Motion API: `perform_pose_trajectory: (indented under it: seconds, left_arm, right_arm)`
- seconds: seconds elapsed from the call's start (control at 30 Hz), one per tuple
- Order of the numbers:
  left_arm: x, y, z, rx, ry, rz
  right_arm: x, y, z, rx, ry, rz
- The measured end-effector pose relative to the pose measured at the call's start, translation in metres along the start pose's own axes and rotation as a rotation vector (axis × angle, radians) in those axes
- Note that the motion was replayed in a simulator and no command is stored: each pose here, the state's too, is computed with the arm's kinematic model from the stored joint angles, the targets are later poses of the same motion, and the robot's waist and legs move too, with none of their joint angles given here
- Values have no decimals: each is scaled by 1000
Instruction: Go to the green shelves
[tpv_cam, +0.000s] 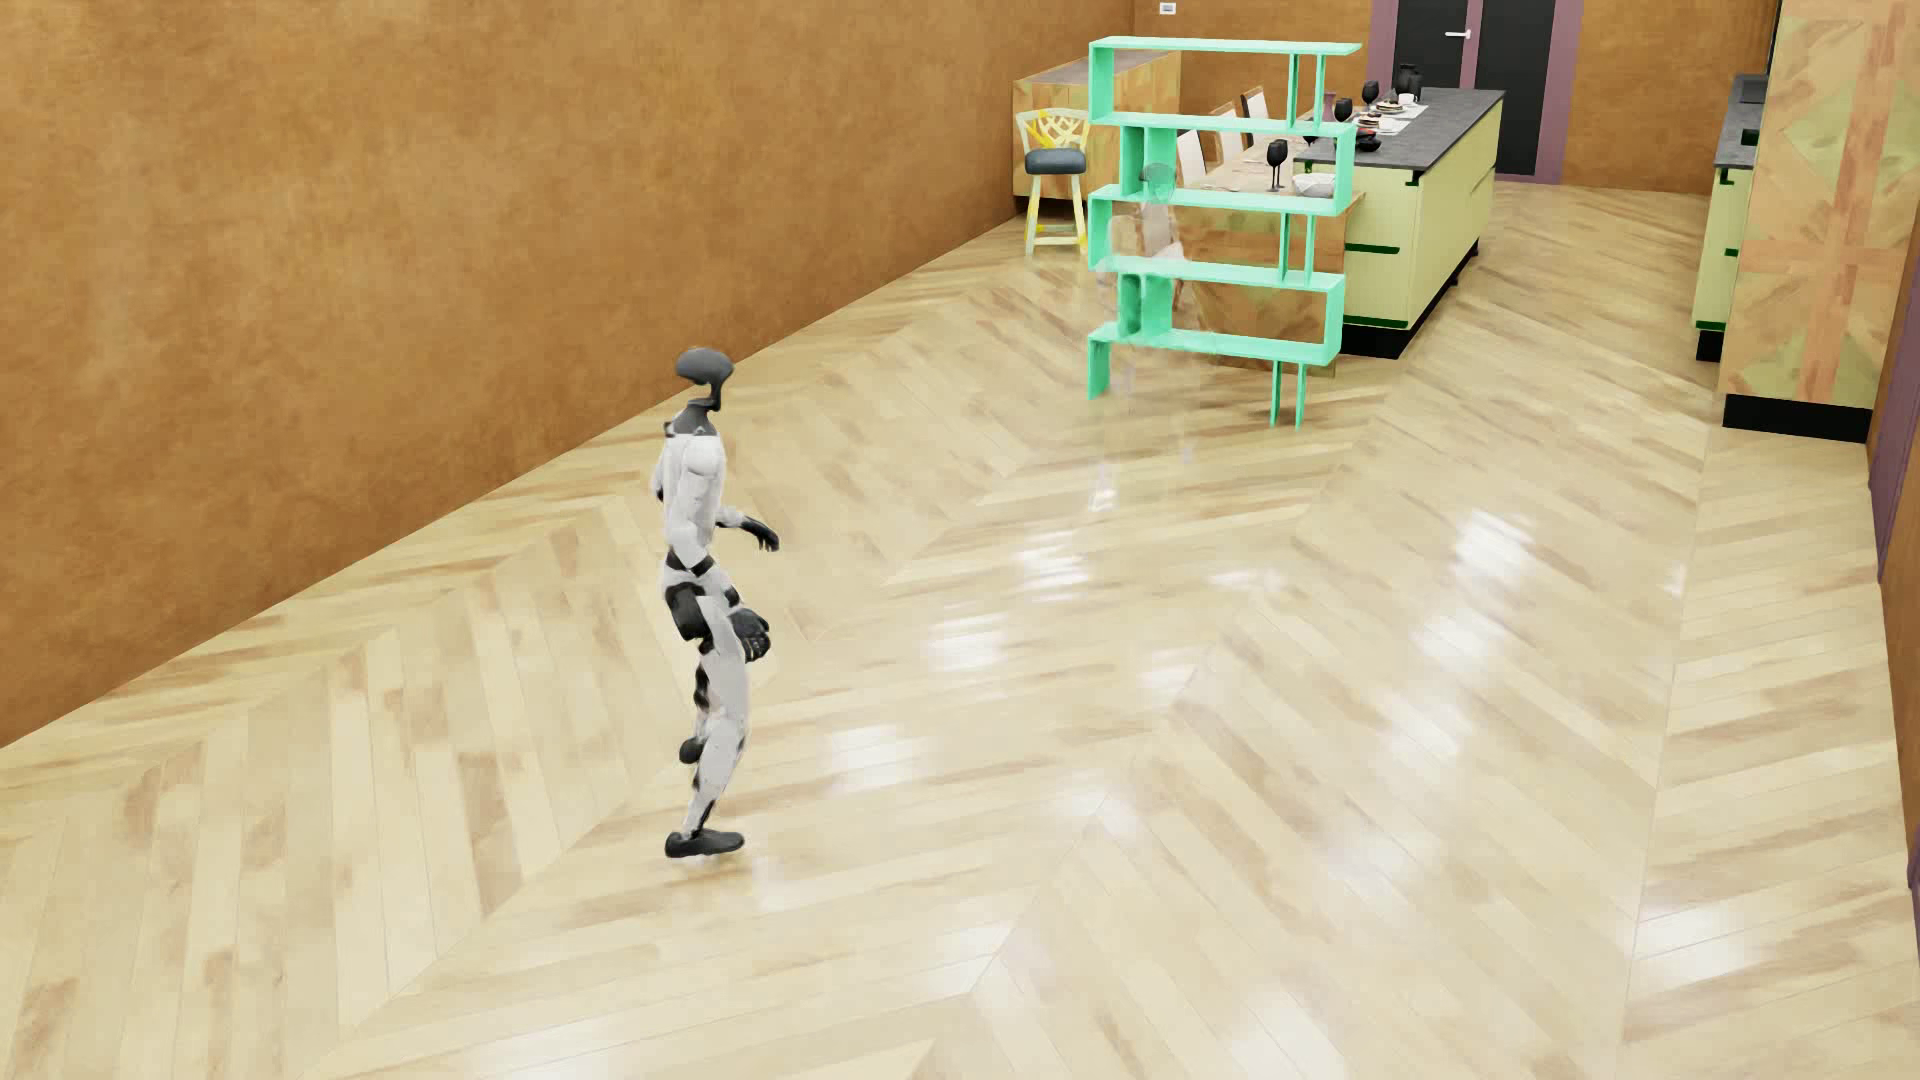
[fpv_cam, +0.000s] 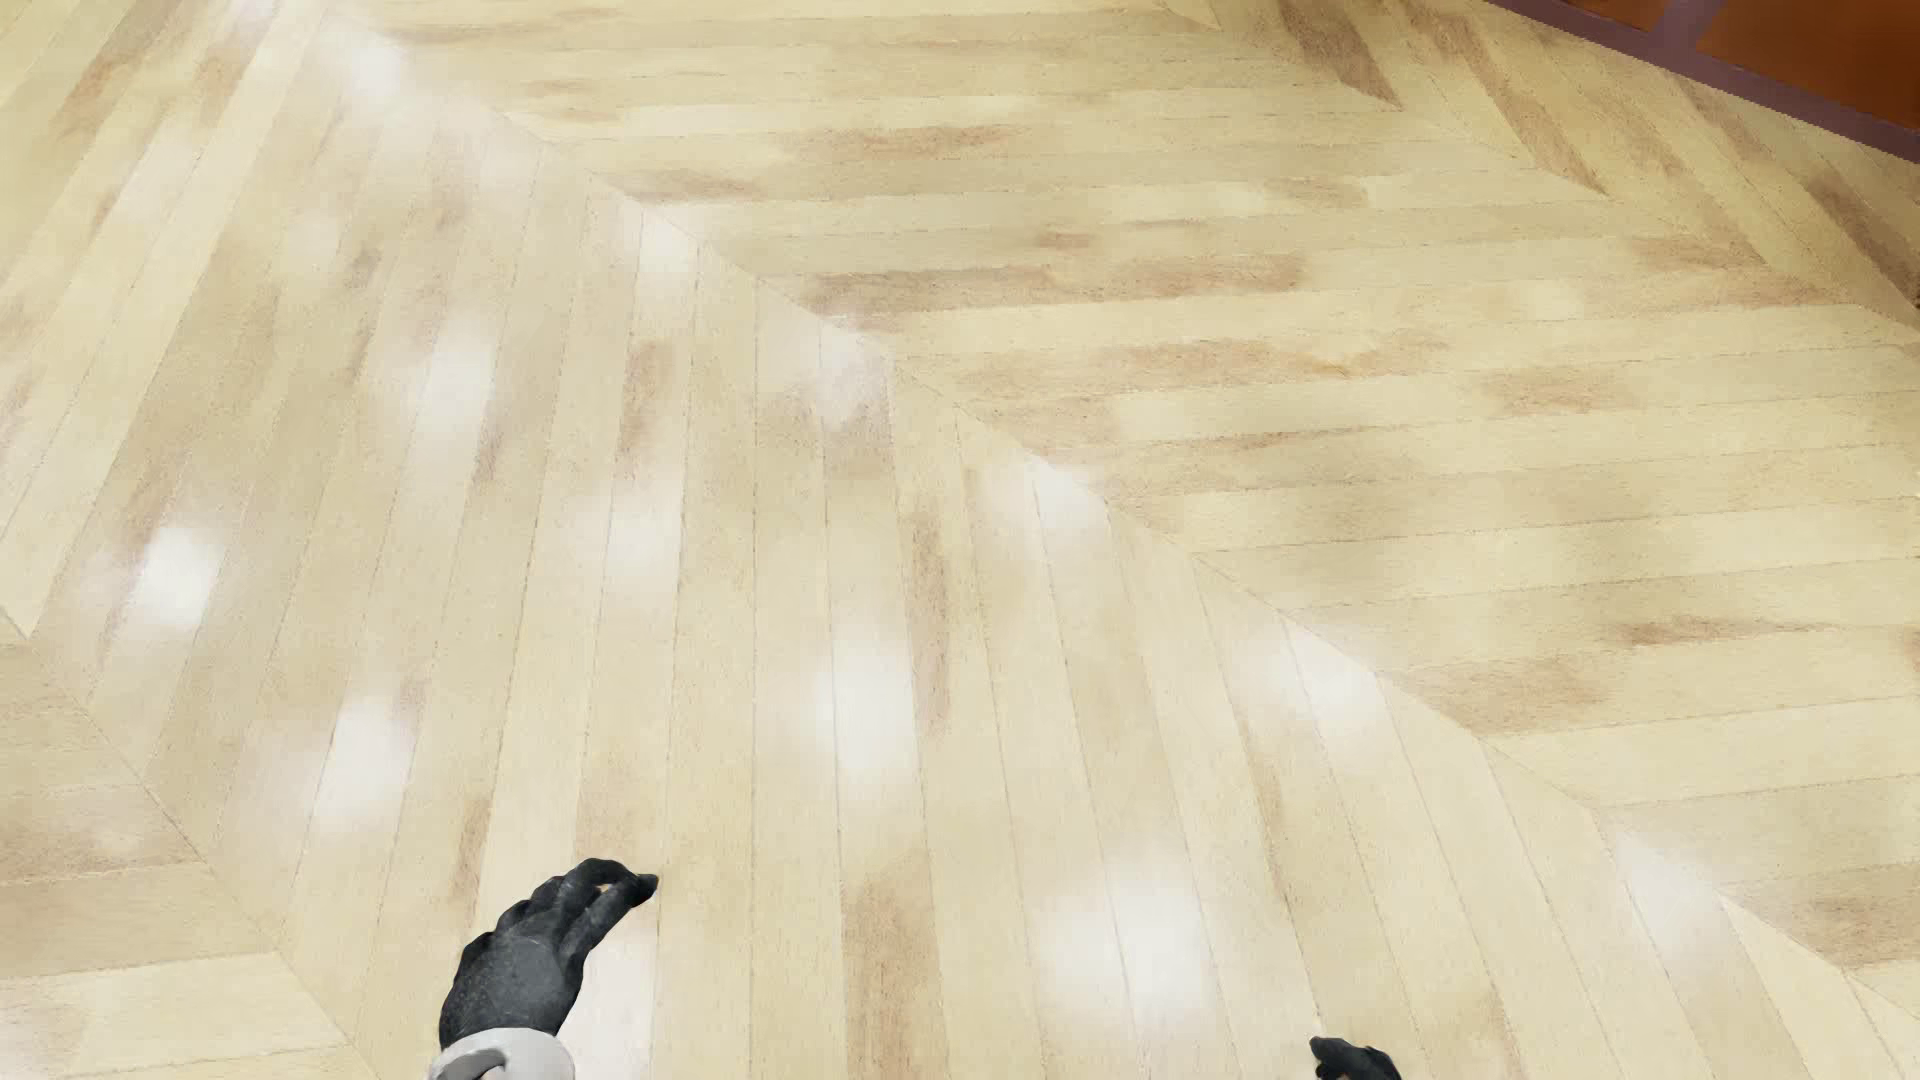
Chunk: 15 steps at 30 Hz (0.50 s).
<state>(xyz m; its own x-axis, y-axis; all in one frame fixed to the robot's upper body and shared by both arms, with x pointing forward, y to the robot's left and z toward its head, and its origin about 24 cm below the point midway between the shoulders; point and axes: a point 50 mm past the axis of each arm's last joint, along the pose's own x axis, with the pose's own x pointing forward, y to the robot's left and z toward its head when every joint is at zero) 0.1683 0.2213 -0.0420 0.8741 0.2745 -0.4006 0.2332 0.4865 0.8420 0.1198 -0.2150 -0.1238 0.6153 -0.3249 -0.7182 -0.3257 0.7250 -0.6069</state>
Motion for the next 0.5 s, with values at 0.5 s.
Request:
perform_pose_trajectory:
  seconds: [0.5]
  left_arm:
    - [5,-63,-82,87,406,-561]
  right_arm:
    - [-7,16,-20,52,57,103]
